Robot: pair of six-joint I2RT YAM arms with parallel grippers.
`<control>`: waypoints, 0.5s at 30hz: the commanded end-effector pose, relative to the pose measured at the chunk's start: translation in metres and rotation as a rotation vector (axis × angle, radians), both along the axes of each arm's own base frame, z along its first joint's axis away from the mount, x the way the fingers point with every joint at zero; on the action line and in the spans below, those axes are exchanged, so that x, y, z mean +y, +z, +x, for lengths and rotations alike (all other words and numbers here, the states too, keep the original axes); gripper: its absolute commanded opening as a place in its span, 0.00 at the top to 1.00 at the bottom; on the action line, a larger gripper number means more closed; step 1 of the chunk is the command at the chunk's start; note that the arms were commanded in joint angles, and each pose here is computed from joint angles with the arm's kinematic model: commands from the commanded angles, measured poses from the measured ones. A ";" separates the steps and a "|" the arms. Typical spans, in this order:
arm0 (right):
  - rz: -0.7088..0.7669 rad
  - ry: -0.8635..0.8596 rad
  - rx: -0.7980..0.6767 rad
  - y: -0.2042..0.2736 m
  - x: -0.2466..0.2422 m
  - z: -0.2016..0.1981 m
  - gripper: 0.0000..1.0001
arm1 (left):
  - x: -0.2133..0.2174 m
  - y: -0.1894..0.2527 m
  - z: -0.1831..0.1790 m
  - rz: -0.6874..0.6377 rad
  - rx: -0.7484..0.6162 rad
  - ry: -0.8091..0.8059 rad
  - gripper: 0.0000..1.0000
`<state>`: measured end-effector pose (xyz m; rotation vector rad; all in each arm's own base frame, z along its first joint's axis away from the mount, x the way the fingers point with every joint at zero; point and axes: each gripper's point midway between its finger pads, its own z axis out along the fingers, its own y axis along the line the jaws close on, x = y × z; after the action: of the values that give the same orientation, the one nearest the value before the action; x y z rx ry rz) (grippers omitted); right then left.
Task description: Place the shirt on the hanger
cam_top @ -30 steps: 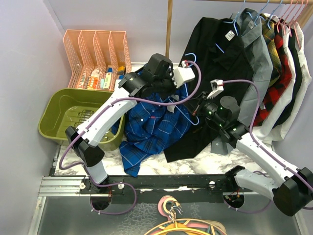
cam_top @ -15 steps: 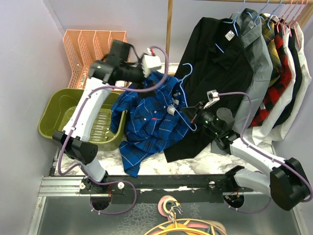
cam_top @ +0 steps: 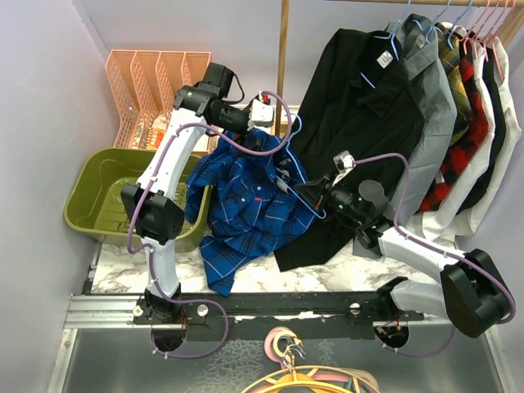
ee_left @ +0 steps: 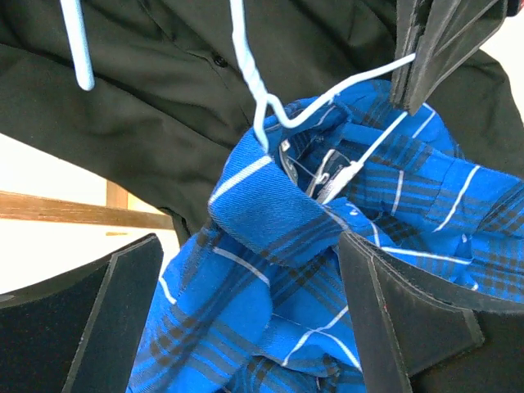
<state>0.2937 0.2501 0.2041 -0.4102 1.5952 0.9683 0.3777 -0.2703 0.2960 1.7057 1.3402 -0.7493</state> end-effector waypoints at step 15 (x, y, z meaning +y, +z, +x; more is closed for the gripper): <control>-0.030 0.097 -0.133 0.014 0.011 -0.008 0.99 | -0.015 -0.014 0.001 0.006 -0.116 -0.128 0.46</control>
<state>0.2853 0.2554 0.2032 -0.5201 1.5566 0.9696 0.3889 -0.2772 0.2974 1.7484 1.2253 -0.6791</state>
